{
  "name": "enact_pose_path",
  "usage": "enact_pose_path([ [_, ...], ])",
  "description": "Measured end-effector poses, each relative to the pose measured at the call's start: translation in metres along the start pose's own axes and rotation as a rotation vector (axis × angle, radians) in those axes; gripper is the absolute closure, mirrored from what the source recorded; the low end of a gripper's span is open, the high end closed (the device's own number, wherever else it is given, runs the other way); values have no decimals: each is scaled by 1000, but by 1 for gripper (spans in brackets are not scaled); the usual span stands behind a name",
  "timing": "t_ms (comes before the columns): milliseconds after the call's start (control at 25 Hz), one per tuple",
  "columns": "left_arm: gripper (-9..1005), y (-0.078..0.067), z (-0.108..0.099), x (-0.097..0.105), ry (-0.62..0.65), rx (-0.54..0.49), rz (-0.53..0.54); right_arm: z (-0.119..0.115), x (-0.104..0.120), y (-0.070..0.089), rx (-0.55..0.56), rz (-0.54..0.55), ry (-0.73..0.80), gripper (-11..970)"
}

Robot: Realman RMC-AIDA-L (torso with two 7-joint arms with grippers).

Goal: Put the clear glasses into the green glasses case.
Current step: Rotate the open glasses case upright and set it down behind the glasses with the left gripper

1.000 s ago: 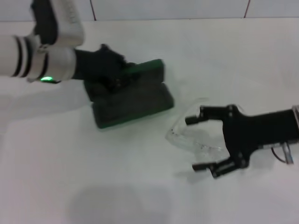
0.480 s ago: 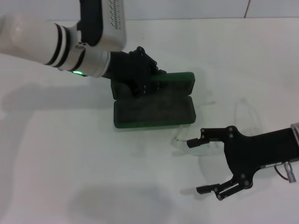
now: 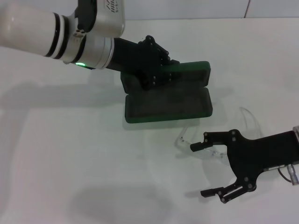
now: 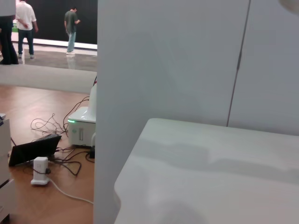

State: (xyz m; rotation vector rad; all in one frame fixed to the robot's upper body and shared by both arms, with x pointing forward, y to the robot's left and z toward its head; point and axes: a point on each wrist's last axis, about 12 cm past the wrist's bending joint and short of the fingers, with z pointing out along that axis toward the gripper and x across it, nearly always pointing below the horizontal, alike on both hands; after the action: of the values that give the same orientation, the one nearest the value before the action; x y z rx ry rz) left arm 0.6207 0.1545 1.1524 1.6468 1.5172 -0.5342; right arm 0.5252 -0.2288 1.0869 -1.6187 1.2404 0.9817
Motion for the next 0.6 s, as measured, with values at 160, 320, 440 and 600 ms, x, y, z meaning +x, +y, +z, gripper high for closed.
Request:
enact_pose_path([
  [160,713,1,-4,5,11,-29,-1,1,0,0,-7,-3,5,100],
  [320,705,7,-7,15,63,-96,6,2,0,0,-11,-4,5,101],
  [440,699,7,-7,21,103,-109,13,3,0,0,-17,-5,8,102],
  [600,691,2,-1,23,125,-84,30,4,1,1,-24,-5,15,104],
])
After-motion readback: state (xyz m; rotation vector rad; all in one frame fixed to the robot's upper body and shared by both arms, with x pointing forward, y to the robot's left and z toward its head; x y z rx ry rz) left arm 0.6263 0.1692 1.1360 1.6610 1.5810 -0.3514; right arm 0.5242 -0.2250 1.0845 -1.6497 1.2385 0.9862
